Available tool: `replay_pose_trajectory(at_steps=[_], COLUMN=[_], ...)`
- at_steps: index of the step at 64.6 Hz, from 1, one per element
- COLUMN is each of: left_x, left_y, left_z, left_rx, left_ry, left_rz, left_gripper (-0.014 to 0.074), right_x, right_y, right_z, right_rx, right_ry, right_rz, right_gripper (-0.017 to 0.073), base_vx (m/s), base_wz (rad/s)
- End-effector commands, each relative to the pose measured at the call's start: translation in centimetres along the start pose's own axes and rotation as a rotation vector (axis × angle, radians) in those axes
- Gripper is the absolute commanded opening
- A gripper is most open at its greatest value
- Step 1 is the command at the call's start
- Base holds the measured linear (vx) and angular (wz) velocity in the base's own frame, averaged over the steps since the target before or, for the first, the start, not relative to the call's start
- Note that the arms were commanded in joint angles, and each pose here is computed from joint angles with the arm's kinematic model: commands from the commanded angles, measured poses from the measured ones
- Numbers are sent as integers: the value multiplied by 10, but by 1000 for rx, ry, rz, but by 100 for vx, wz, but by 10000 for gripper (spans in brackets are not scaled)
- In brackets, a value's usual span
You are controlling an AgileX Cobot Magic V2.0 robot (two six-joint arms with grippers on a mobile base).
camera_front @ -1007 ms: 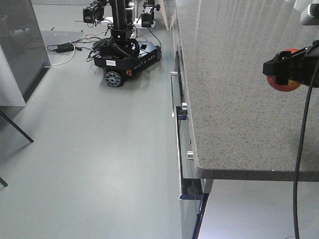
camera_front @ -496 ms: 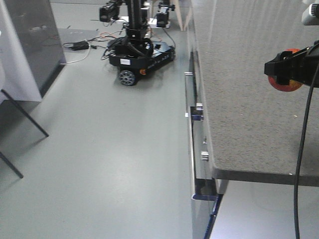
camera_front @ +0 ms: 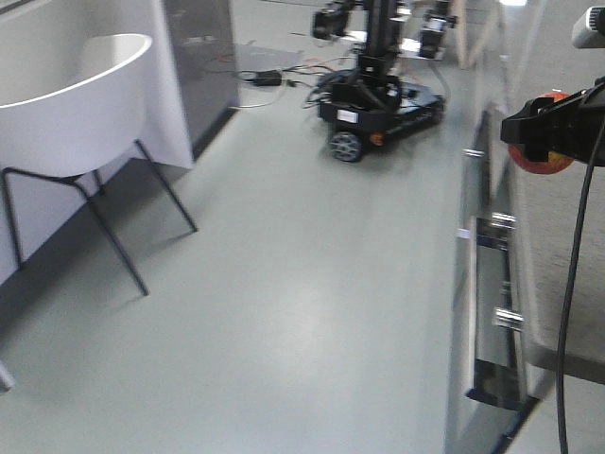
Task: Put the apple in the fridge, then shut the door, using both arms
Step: 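Turn the base away from the counter holding the apple in the right gripper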
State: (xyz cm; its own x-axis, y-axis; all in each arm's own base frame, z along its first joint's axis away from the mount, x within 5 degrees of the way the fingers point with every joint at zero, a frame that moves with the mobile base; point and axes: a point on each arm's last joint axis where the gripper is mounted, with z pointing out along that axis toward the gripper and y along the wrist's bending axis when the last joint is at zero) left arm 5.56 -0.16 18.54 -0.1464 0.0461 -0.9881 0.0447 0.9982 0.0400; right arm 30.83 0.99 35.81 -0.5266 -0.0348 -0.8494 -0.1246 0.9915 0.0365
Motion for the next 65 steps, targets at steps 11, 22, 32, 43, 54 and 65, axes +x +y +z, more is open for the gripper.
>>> replay_pose_trajectory(at_steps=[11,22,32,43,54,65], left_x=[2,2,2,2,2,2], left_y=[-1,-1,-1,-1,-1,-1], left_z=[1,1,1,1,1,1], left_rx=[6,6,6,6,6,6], left_ry=[-65,-65,-65,-65,-65,-65], left_rz=[0,0,0,0,0,0], left_gripper=[-6,-6,-6,-6,-6,-6], right_x=[-20,-20,-20,-20,-20,-20], right_y=[0,0,0,0,0,0], right_z=[-17,-17,-17,-17,-17,-17], right_rx=[22,22,22,22,22,22], right_ry=[-132,-132,-132,-132,-132,-132], right_rz=[-13,-13,-13,-13,-13,-13], right_gripper=[116,116,116,116,116,116], base_vx=[-4,-4,-3,-3,-2,-2], base_wz=[58,54,46,39,41,48])
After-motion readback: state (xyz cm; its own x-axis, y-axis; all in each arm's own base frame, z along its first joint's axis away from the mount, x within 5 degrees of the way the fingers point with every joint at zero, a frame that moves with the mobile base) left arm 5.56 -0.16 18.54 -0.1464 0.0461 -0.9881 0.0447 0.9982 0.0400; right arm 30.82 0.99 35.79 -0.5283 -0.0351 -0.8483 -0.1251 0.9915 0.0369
